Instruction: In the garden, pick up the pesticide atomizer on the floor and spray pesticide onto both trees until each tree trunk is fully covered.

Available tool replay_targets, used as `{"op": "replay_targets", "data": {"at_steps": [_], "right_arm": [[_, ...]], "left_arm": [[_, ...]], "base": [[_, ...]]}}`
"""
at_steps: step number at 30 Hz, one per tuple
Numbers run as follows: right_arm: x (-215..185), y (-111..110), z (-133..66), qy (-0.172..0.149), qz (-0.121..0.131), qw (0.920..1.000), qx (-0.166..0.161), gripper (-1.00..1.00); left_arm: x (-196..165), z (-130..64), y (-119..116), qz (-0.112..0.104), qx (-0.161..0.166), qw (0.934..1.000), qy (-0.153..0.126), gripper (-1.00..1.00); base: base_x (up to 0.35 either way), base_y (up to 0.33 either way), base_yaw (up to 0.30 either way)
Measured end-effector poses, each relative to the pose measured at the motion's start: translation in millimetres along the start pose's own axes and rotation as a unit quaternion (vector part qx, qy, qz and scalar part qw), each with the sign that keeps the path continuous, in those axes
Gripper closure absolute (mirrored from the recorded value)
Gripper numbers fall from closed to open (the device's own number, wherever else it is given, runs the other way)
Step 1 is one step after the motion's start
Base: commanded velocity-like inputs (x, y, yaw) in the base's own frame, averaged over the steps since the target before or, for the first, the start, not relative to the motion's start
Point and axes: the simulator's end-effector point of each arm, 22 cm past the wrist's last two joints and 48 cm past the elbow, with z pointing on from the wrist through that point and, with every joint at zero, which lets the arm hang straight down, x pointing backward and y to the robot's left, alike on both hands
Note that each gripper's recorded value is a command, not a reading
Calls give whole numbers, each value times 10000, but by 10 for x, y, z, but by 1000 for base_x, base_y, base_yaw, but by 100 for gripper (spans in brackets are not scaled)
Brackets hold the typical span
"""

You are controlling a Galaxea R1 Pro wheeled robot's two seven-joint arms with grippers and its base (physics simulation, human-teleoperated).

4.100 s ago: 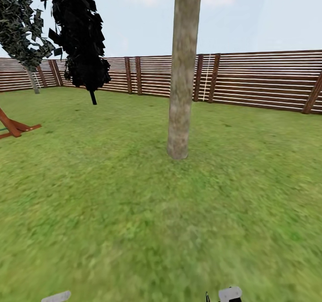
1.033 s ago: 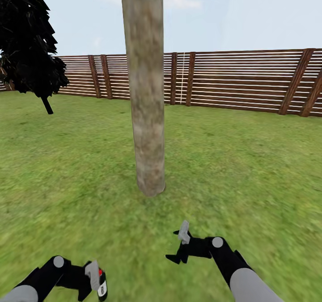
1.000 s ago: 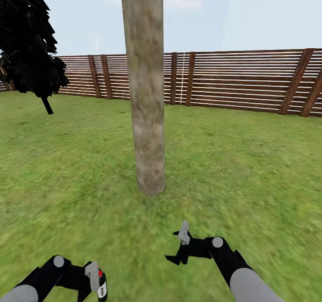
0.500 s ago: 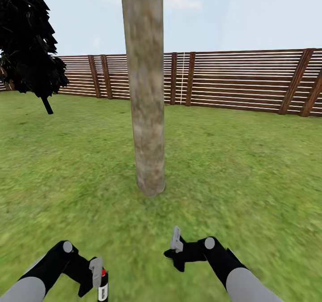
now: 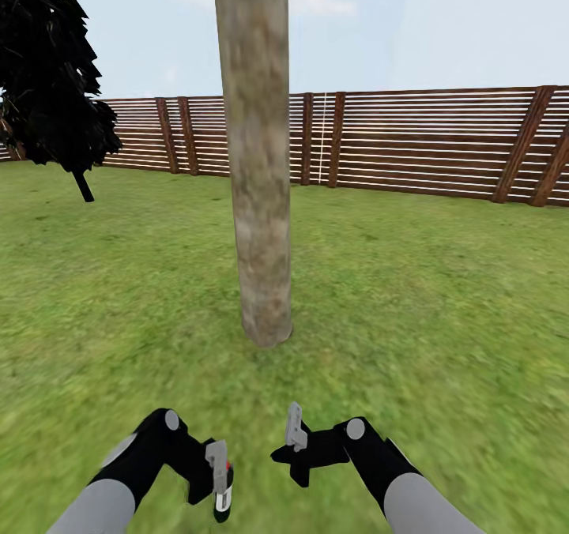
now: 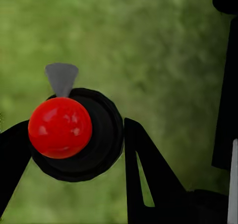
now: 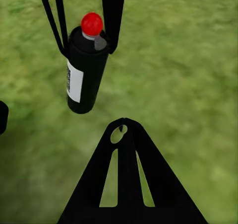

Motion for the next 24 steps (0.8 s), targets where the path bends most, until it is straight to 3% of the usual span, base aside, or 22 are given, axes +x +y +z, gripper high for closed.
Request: {"op": "replay_targets", "data": {"at_steps": [8,13,24], "right_arm": [[-7,-5,-2,-10,0,10000,7,100],[-10,-6,-2,-17,4,10000,9,100],[-18,-15,-6,-22,-5,10000,20,100]], "left_arm": [[-26,64,25,4,-125,9999,-13,100],[-14,126,63,140,-274,9994,128,100],[-426,297,-69,289,-153,9994,-138,100]], "base": [[0,0,0],[0,0,0],[0,0,0]]}}
